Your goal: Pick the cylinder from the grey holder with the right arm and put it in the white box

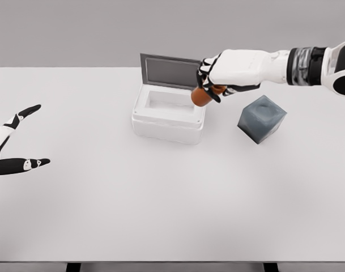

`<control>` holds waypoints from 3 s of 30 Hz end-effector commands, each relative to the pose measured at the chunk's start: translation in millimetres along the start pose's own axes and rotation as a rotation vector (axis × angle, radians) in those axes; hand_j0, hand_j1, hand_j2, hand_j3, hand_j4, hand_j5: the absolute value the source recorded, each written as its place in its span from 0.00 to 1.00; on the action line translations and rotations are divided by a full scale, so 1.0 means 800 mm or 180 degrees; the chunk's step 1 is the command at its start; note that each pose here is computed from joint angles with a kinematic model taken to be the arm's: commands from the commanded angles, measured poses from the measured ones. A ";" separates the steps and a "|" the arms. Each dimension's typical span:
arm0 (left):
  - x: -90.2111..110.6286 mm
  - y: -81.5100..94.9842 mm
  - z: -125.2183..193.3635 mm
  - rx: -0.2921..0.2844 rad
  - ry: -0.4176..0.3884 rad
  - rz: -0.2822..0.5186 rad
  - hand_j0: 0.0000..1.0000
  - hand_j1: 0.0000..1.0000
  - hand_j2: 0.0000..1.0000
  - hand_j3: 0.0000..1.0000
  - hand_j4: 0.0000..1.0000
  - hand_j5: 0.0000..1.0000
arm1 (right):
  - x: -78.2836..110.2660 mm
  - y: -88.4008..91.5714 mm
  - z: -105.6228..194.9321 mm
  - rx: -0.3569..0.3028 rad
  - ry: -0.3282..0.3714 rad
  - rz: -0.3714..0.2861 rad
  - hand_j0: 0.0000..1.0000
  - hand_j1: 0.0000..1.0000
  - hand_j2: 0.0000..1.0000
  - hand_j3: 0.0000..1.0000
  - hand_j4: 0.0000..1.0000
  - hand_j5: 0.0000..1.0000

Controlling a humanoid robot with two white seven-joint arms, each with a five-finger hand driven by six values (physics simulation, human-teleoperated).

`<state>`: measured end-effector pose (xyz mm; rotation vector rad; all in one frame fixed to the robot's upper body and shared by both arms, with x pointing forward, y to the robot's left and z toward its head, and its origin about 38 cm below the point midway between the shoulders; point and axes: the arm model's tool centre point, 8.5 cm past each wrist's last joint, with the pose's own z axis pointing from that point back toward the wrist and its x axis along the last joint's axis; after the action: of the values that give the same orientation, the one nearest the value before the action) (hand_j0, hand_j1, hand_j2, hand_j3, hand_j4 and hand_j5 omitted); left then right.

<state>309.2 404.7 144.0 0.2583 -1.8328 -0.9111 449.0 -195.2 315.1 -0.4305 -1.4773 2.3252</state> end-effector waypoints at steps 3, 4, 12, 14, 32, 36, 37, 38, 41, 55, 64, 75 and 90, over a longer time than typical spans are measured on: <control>0.000 0.001 0.000 0.0012 0.0000 0.0011 1.00 1.00 1.00 1.00 1.00 1.00 | 0.003 0.001 -0.006 0.0031 -0.0028 0.0009 0.19 0.19 0.19 0.19 0.19 0.19; 0.000 0.002 0.000 0.0018 -0.0004 0.0006 1.00 1.00 1.00 1.00 1.00 1.00 | 0.003 -0.001 -0.006 0.0036 -0.0025 0.0019 0.19 0.19 0.19 0.19 0.19 0.19; -0.001 0.006 0.000 0.0041 0.0005 -0.0004 0.96 0.96 0.96 0.96 0.96 0.96 | -0.001 0.000 -0.014 0.0077 -0.0026 0.0012 0.20 0.20 0.20 0.20 0.20 0.20; -0.001 0.005 0.001 0.0039 0.0009 -0.0001 0.96 0.96 0.96 0.96 0.96 0.96 | 0.003 -0.006 -0.019 0.0055 -0.0060 0.0035 0.21 0.21 0.21 0.21 0.21 0.21; -0.002 0.005 0.002 0.0045 0.0018 0.0000 1.00 1.00 1.00 1.00 1.00 1.00 | -0.003 -0.009 -0.030 0.0064 -0.0051 0.0014 0.23 0.23 0.23 0.23 0.23 0.23; -0.002 0.005 0.002 0.0045 0.0018 0.0000 1.00 1.00 1.00 1.00 1.00 1.00 | -0.003 -0.013 -0.030 0.0063 -0.0049 0.0035 0.23 0.23 0.23 0.23 0.23 0.23; -0.002 0.005 0.002 0.0045 0.0018 0.0000 1.00 1.00 1.00 1.00 1.00 1.00 | -0.002 -0.014 -0.031 0.0059 -0.0057 0.0036 0.23 0.23 0.23 0.23 0.23 0.23; -0.002 0.005 0.002 0.0045 0.0018 0.0000 1.00 1.00 1.00 1.00 1.00 1.00 | -0.002 -0.013 -0.031 0.0060 -0.0054 0.0033 0.23 0.23 0.23 0.23 0.23 0.23; -0.002 0.005 0.002 0.0045 0.0018 0.0000 1.00 1.00 1.00 1.00 1.00 1.00 | -0.002 -0.014 -0.032 0.0056 -0.0057 0.0038 0.23 0.23 0.23 0.23 0.23 0.23; -0.002 0.006 0.002 0.0050 0.0018 -0.0001 1.00 1.00 1.00 1.00 1.00 1.00 | -0.009 -0.016 -0.038 0.0057 -0.0025 0.0004 0.23 0.23 0.23 0.23 0.23 0.23; -0.002 0.005 0.002 0.0052 0.0022 0.0002 1.00 1.00 1.00 1.00 1.00 1.00 | -0.010 -0.020 -0.035 0.0056 0.0009 0.0092 1.00 1.00 1.00 1.00 1.00 1.00; -0.002 0.005 0.002 0.0052 0.0022 0.0002 1.00 1.00 1.00 1.00 1.00 1.00 | -0.017 -0.074 0.093 -0.0493 0.0361 0.0353 1.00 1.00 1.00 1.00 1.00 1.00; -0.002 0.005 0.002 0.0052 0.0022 0.0002 1.00 1.00 1.00 1.00 1.00 1.00 | -0.033 -0.023 0.143 -0.0297 0.0472 0.0125 1.00 1.00 1.00 1.00 1.00 1.00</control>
<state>309.3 408.9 144.7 0.2728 -1.8326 -0.8997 426.1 -288.6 378.8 -0.6428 -1.5263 2.2127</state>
